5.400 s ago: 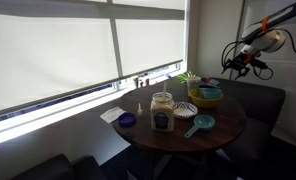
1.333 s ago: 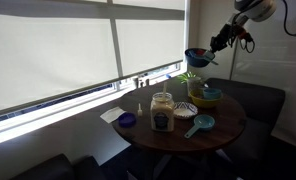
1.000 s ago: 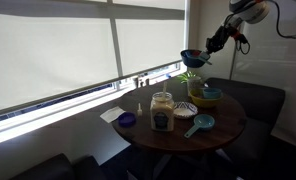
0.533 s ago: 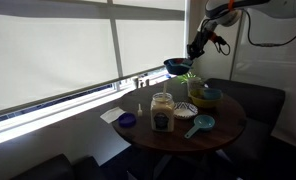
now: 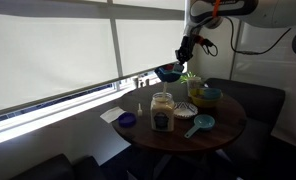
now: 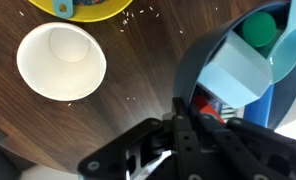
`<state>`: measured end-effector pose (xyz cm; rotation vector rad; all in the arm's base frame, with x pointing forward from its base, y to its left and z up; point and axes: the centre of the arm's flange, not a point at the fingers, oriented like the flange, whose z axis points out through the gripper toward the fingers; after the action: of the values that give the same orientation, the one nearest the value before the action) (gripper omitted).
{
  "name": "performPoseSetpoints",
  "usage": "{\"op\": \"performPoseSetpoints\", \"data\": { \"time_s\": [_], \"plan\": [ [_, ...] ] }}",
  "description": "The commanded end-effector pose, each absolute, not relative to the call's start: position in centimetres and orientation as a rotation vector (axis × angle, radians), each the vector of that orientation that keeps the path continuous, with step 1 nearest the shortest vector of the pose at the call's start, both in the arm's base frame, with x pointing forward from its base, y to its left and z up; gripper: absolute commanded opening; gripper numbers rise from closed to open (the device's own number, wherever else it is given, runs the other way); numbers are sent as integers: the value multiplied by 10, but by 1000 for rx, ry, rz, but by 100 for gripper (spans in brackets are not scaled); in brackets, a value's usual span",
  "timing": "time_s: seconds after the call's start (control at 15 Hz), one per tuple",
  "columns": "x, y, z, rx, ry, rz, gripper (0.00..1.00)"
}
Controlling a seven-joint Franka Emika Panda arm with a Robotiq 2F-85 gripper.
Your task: Pick up the blue bowl and place it in the middle of the table
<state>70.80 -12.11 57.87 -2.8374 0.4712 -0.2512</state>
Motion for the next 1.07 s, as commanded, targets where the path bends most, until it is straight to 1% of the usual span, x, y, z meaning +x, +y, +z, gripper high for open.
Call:
{"op": "performPoseSetpoints", "data": {
  "time_s": [0.0,0.27,0.53,1.0],
  "plan": [
    [713,-127,569,-2795,469,-249,1],
    [740,-112,510,-2689,452,-151,1],
    [757,-100,471,-2691,447,-170,1],
    [757,-93,452,-2788,299,-172,1]
  ]
}}
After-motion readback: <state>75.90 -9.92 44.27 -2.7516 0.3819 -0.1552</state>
